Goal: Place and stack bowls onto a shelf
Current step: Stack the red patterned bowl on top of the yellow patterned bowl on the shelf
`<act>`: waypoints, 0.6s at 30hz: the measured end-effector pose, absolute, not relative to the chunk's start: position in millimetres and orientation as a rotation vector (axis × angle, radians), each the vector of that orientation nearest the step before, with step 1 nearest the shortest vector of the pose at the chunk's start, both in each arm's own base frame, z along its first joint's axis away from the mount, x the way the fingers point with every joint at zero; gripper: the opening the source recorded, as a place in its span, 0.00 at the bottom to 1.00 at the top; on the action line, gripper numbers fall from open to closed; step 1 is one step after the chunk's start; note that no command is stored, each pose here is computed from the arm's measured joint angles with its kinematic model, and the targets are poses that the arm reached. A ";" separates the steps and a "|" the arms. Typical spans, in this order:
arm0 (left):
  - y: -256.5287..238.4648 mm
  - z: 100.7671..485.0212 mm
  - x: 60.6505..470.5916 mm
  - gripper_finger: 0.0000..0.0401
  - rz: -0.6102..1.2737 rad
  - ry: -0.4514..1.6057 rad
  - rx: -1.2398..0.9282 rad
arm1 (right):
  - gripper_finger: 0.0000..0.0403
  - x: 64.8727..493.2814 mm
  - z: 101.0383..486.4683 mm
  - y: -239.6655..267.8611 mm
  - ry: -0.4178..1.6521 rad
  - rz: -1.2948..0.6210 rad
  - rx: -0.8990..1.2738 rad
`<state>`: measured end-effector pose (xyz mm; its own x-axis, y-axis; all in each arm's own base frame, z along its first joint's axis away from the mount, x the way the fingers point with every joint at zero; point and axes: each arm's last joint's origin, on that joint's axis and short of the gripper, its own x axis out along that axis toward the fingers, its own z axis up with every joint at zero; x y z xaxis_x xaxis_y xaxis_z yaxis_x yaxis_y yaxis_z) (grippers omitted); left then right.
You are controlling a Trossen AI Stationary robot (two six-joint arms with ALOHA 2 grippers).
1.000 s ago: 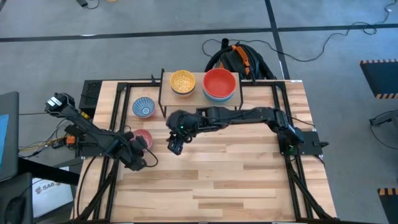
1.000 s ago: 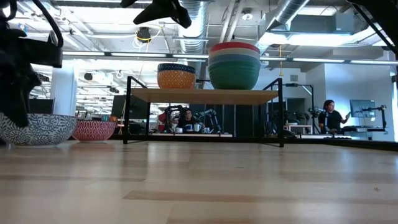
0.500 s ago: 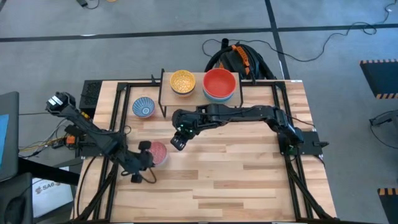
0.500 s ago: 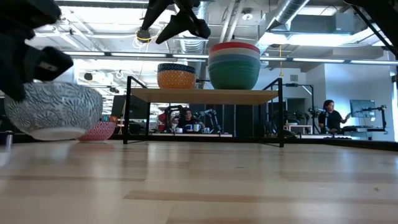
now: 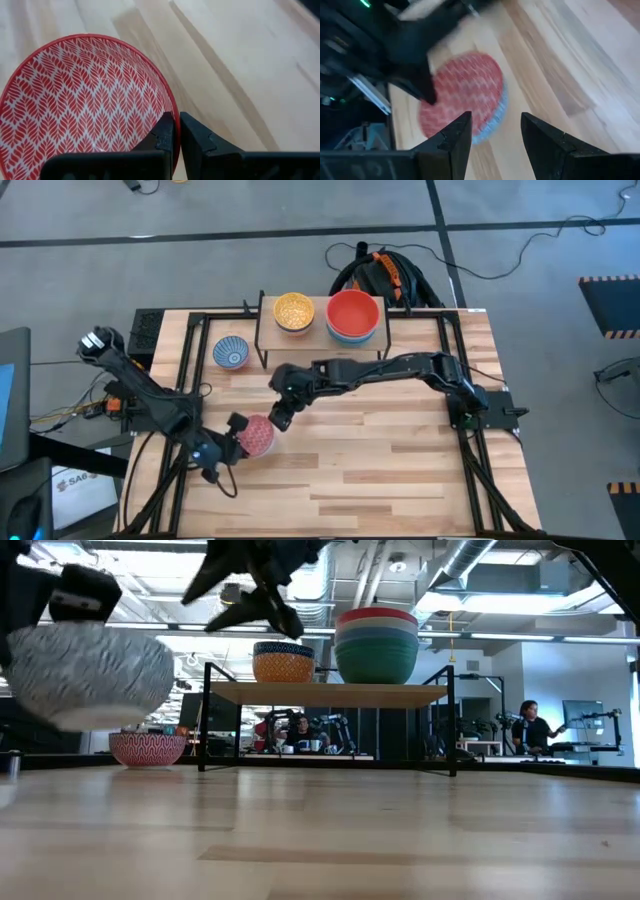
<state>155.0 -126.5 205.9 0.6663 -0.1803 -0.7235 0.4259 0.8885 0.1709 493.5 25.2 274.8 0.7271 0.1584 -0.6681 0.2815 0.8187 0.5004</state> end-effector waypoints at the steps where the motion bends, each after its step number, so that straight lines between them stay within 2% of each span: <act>1: -127.6 203.1 155.7 0.00 -0.361 0.793 0.352 | 0.49 494.4 276.3 23.8 0.752 -0.068 0.618; 8: -145.9 184.3 176.2 0.00 -0.382 0.896 0.489 | 0.55 494.5 275.2 17.8 0.753 -0.047 0.524; 13: -160.2 182.6 195.3 0.00 -0.340 0.942 0.628 | 0.64 500.5 239.4 25.7 0.880 -0.035 0.521; 18: -169.5 172.3 204.2 0.00 -0.357 1.035 0.663 | 0.65 503.5 228.7 34.7 0.902 -0.014 0.494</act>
<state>204.2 -169.5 172.3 0.4778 0.0315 -0.8779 0.5659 0.7533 0.3350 503.5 34.7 228.7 0.6274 0.1922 -0.7546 0.2152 0.8885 0.4053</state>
